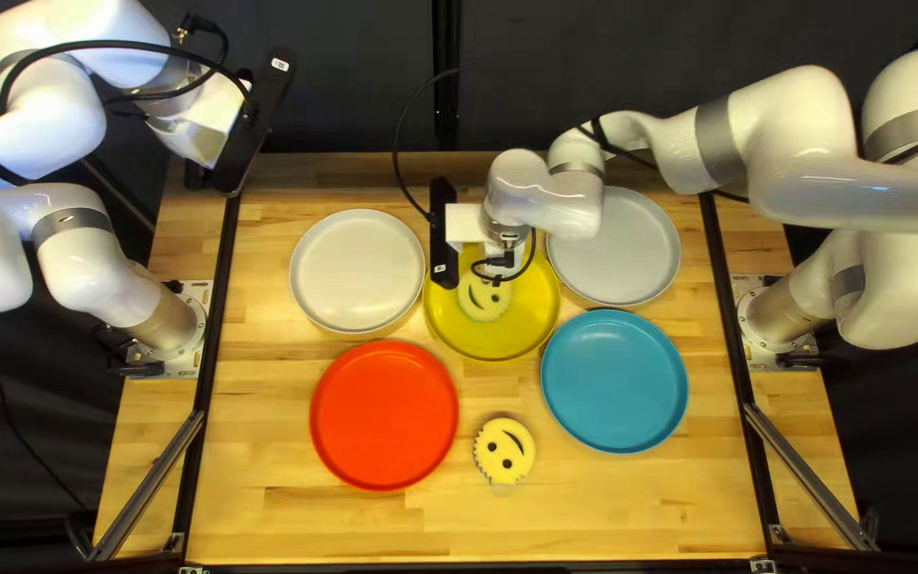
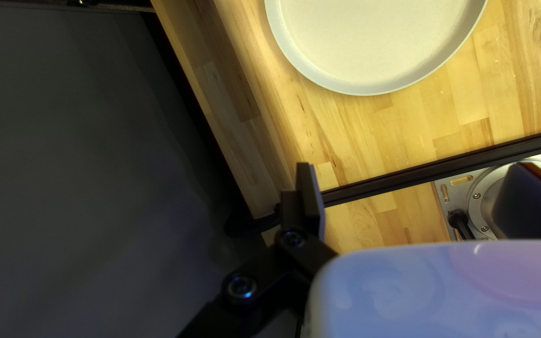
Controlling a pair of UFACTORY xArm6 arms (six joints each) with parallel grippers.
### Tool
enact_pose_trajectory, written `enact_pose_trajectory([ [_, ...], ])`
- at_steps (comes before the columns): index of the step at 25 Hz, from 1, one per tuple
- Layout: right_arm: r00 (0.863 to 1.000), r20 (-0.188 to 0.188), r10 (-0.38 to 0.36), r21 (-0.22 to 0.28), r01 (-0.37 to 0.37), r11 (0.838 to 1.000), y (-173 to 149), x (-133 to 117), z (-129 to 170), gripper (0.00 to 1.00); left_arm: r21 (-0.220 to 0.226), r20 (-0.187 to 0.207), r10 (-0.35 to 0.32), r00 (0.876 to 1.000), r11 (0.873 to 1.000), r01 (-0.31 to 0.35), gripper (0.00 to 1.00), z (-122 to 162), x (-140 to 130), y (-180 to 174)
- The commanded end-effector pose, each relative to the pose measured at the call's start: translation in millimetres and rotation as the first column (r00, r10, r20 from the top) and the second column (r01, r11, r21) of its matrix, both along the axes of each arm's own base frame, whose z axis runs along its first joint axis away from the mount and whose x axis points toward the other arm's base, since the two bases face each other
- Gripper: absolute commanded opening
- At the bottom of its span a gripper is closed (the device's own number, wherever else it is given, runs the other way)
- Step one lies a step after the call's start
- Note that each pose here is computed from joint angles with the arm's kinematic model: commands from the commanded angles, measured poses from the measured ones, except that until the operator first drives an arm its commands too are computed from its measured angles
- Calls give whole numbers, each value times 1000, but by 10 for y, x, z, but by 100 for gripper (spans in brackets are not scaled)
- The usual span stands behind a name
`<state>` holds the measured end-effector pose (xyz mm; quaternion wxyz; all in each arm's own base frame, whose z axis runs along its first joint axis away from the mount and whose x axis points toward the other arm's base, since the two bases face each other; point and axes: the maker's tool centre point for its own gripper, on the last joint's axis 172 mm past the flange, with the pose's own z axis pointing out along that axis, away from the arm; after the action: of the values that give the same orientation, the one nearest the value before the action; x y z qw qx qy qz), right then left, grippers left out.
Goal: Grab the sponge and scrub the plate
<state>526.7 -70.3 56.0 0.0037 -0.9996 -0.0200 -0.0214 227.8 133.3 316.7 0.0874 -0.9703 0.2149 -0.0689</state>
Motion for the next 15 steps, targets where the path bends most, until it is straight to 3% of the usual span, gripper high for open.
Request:
enact_pose_trajectory([
  [1,1000,-10,0,6,1,1000,-117,61,-34,0,0,0,0,1000,1000,0,100,0,0,0],
  [9,999,-39,-16,8,16,1000,-362,125,-72,0,0,0,0,1000,1000,0,100,0,0,0],
  [15,999,-40,4,-1,-4,1000,-109,159,-63,0,0,0,0,1000,1000,0,100,0,0,0],
])
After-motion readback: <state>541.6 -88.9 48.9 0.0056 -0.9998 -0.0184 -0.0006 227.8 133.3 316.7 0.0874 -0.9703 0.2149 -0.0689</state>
